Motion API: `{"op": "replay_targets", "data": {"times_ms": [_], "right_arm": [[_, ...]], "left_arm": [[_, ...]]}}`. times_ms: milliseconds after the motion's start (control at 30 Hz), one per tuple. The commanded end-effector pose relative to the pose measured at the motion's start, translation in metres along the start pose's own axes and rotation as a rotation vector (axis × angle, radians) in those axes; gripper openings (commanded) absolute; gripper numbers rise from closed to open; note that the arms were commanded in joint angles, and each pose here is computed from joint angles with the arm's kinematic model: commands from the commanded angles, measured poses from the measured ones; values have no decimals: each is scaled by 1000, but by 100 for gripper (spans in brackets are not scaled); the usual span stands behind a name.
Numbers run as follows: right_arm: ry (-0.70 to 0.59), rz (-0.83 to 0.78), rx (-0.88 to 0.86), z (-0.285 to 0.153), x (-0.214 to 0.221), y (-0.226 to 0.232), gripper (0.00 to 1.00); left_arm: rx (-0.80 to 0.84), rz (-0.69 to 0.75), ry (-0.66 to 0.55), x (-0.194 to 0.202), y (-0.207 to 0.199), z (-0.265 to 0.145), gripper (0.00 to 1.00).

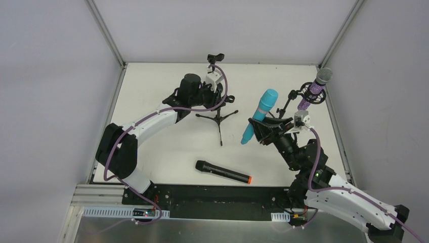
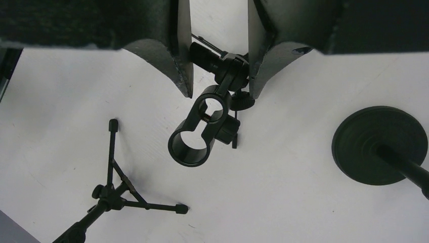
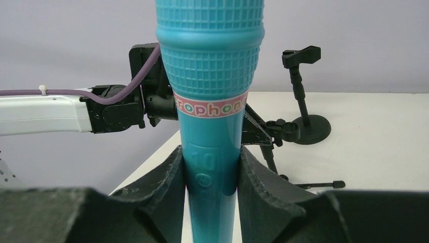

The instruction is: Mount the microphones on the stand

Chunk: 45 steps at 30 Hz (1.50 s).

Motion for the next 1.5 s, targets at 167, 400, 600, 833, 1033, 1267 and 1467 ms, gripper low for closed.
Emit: {"op": "replay_targets", "data": {"times_ms": [167,400,600,833,1033,1267,1467], "right_arm": [[-80,13,-34,7,-38,17,0],[-73,8,-27,7,-36,15,0],[-78,5,-23,6,-38,14,0],[-81,-1,-9,3,-40,11,0],[-85,-5,5,1,-42,8,0],[-94,-4,23,-1,-43,5,0],[-96,-4,37,-2,-44,2,0]], "left_arm": [[116,53,-35,-20,-39,-9,0],[212,162,-43,-16,-68,-16,0],[326,260,-50,-9,-97,-22,0],[291,298,-51,-6,-109,-23,0],[211,322,-40,1,-116,-21,0],[44,268,-29,1,-101,-15,0],[-82,226,-19,6,-91,-12,0]]}}
Point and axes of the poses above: each gripper's point midway between its finger pads, its own z axis out along the fingers, its own y axis along the line the jaws close on, x = y × z, the point moved 1 cm from there along -z, back along the fingers, and after that the axes turned 1 degree about z, right-handed, at the moved point
